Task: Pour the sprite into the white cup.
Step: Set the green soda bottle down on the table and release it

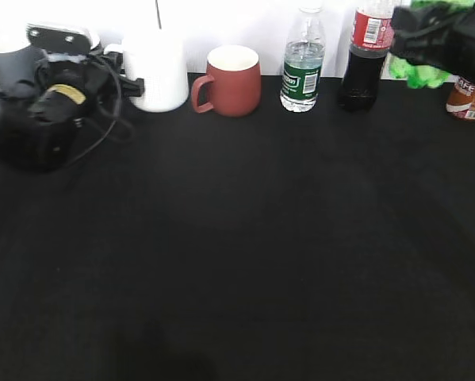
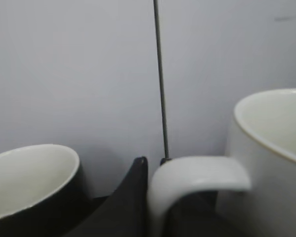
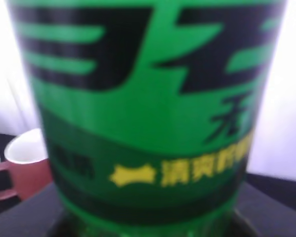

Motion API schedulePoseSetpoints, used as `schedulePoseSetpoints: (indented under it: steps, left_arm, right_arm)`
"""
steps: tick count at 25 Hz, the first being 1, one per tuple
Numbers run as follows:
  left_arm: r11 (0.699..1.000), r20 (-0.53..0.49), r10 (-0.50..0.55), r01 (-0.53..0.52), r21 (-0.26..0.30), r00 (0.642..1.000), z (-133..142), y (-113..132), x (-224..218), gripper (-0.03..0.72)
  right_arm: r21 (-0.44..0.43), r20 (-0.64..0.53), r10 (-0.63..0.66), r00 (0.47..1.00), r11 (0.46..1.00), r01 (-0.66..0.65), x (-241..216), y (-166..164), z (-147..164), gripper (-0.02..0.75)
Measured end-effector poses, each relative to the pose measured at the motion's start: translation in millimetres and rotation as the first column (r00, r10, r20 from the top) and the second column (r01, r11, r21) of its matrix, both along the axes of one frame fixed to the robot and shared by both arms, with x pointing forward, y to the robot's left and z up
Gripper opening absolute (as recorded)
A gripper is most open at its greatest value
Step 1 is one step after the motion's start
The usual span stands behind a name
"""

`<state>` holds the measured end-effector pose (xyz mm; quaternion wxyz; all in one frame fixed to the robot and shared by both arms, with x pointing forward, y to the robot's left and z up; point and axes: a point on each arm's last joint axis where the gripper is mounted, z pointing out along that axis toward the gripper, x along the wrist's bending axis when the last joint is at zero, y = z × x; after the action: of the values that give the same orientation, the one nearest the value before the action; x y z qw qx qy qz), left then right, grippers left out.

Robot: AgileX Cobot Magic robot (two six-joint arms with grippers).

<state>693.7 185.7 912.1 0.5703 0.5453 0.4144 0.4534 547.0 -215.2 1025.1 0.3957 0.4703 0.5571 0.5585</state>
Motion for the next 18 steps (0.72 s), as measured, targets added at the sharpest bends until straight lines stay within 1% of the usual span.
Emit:
schedulePoseSetpoints:
  steps: [3, 6, 8, 9, 10, 12, 13, 14, 16, 18]
  left_arm:
    - [1.000, -0.011, 0.016, -0.016, -0.011, 1.000, -15, -4, 22, 0.039]
    - [1.000, -0.045, 0.018, -0.018, -0.006, 0.999, -28, -8, 38, 0.039]
    - [1.000, -0.046, 0.020, -0.021, -0.017, 0.999, -31, -8, 41, 0.041]
    - [1.000, -0.051, 0.021, -0.022, -0.021, 0.998, -32, -8, 41, 0.055]
    - [0.999, -0.053, 0.021, -0.022, -0.030, 0.998, -31, -8, 42, 0.104]
    - [1.000, -0.066, 0.017, -0.018, -0.024, 0.998, -32, -9, 42, 0.218]
    - [1.000, -0.077, 0.012, -0.014, -0.021, 0.997, -33, -12, 41, 0.255]
    - [1.000, -0.087, 0.014, -0.016, -0.022, 0.996, -35, -12, 38, 0.276]
    - [1.000, -0.098, 0.008, -0.009, -0.018, 0.995, -33, -11, 21, 0.286]
    - [1.000, -0.078, 0.003, -0.004, -0.019, 0.997, -28, -7, 1, 0.293]
  right_arm:
    - [-0.008, -0.042, -0.004, 0.999, 1.000, 0.004, 6, 1, -15, 0.378]
    - [0.003, 0.002, -0.005, 1.000, 1.000, 0.005, 6, 1, -12, 0.378]
    - [0.005, 0.005, -0.006, 1.000, 1.000, 0.006, 7, 1, -12, 0.378]
    - [0.005, 0.006, -0.006, 1.000, 1.000, 0.006, 7, 1, -11, 0.378]
    - [0.005, 0.007, -0.006, 1.000, 1.000, 0.006, 7, 1, -11, 0.378]
    - [0.006, 0.011, -0.006, 1.000, 1.000, 0.006, 7, 1, -11, 0.378]
    - [0.006, 0.013, -0.006, 1.000, 1.000, 0.006, 7, 1, -11, 0.378]
    - [0.004, 0.013, -0.006, 1.000, 1.000, 0.006, 7, 1, -11, 0.378]
    - [0.009, 0.013, -0.014, 1.000, 1.000, 0.014, 7, 1, -11, 0.378]
    - [0.010, 0.011, -0.033, 0.999, 0.999, 0.033, 7, -1, -11, 0.378]
